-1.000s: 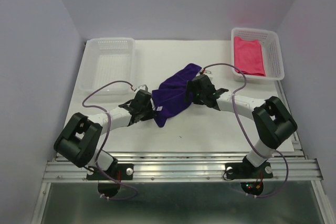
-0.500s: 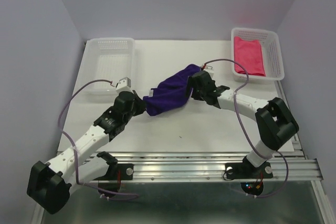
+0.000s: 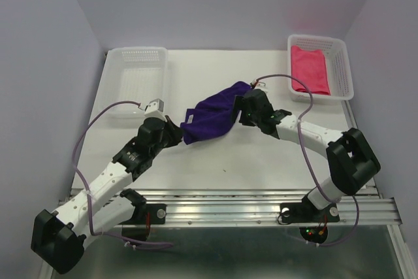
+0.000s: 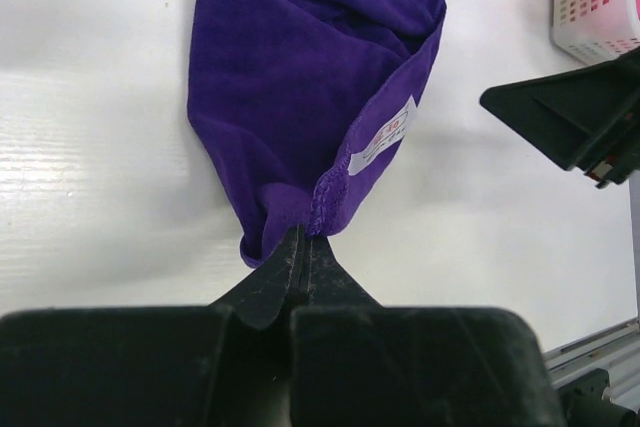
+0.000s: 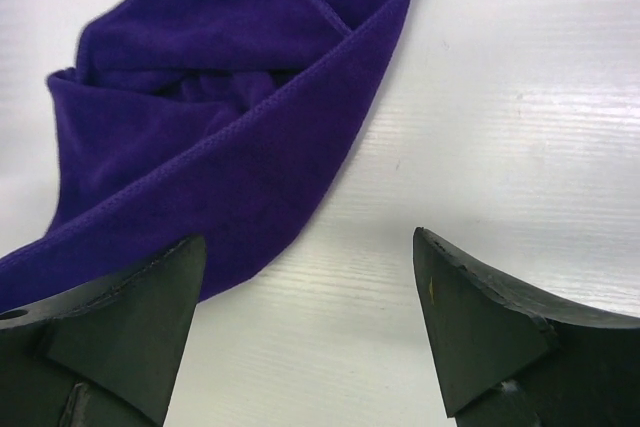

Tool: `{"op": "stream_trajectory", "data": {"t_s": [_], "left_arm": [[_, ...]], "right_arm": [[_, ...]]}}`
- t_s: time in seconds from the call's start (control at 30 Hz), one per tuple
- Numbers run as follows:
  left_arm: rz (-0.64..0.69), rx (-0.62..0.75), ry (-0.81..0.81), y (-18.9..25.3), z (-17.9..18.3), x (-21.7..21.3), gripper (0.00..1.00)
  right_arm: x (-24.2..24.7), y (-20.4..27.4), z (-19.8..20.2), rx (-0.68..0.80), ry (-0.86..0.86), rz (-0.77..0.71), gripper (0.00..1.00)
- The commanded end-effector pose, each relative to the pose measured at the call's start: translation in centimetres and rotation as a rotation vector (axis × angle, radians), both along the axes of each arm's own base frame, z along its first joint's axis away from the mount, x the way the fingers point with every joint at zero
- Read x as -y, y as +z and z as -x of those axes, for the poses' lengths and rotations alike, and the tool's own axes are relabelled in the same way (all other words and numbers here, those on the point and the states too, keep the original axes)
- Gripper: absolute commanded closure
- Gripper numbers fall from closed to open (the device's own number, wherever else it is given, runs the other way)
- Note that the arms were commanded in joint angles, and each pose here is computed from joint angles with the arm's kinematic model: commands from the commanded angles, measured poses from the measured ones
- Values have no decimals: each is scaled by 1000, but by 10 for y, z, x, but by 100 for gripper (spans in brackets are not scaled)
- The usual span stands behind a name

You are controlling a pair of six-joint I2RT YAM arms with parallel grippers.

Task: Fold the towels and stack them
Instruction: Flatten out the crumpled towel

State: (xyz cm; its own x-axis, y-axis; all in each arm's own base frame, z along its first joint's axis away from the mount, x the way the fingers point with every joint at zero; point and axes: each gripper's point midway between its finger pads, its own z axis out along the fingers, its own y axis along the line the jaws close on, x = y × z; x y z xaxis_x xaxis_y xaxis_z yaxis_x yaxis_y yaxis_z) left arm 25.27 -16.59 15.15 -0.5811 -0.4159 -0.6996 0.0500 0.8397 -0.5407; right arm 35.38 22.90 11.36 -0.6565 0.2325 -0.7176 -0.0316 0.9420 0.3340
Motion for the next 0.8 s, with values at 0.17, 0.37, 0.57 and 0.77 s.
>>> {"op": "stream_trajectory", "data": {"t_s": [0.17,0.37,0.57,0.77], "left_arm": [[26,42,-35,5,2,5,100],[25,34,-37,3,2,6,100],[25,33,-24,2,2,4,100],[24,31,-17,1,2,3,100]], "right_arm": [[-34,-16,-22,-14,59,-43,13],[-41,-40,-38,-50,15,-24,17],[-37,-57,-43,-78,-26,7,28],[-40,-61,-44,-70,-23,-7,51]]}}
